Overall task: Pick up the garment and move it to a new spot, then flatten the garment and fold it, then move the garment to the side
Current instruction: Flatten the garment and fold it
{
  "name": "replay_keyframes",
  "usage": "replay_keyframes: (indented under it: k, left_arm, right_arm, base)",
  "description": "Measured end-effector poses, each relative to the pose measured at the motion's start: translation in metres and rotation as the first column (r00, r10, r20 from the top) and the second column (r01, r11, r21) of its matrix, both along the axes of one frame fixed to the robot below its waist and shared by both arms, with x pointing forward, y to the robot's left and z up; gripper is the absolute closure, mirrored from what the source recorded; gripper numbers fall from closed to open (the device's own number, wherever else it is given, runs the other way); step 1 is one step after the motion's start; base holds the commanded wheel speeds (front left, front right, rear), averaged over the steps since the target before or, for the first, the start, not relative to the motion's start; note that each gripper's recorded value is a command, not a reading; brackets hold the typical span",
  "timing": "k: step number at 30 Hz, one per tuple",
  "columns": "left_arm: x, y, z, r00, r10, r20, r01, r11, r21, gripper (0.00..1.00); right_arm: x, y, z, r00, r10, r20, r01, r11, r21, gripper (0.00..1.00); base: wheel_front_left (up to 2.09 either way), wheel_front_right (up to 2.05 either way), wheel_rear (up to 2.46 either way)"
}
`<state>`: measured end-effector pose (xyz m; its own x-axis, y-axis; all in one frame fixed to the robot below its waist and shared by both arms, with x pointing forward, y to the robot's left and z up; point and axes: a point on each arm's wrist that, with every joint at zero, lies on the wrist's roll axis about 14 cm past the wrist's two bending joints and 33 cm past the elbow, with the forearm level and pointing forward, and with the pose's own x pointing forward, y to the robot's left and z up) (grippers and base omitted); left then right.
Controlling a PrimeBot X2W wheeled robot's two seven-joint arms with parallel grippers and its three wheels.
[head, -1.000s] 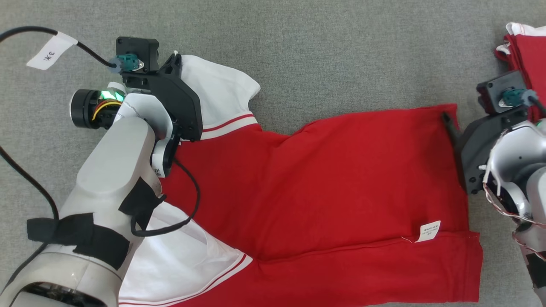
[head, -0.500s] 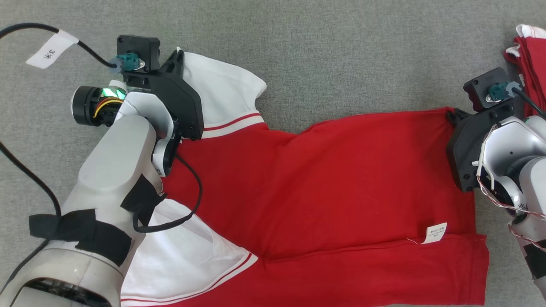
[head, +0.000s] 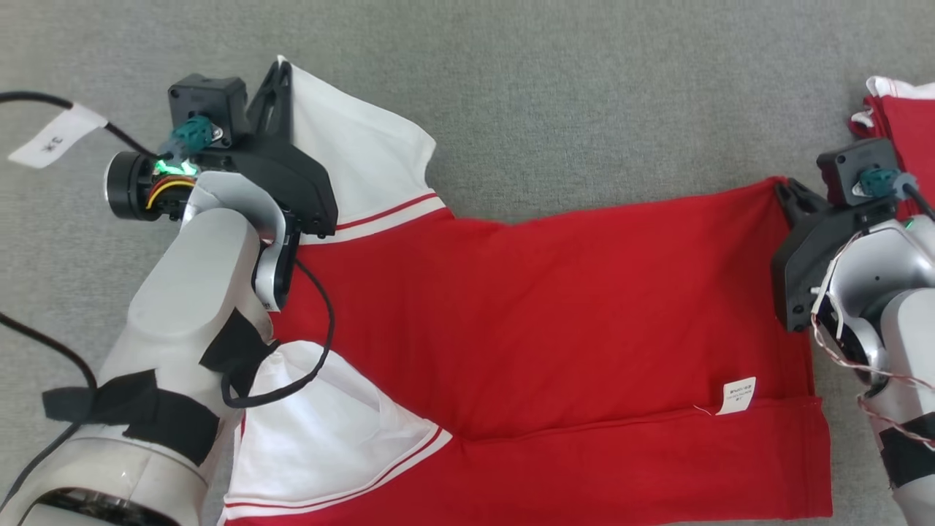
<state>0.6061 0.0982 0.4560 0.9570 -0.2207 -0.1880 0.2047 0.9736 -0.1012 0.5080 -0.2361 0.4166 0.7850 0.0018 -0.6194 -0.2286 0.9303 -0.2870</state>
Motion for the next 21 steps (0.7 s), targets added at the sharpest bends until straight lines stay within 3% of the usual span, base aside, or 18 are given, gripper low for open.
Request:
replay_keyframes:
  k: [12, 21]
  left_arm:
    - [-0.015, 0.023, 0.044, 0.988, 0.089, 0.125, -0.081, 0.995, -0.065, 1.00]
    - [-0.068, 0.042, 0.054, 0.970, 0.152, 0.188, -0.123, 0.980, -0.155, 1.00]
  right_arm:
    - [-0.007, 0.009, 0.010, 0.999, 0.012, 0.044, -0.013, 1.000, 0.023, 1.00]
    - [-0.029, 0.010, 0.015, 0.998, 0.021, 0.056, -0.023, 0.999, 0.037, 1.00]
  base:
    - [0.00, 0.00, 0.00]
    - [0.00, 0.00, 0.00]
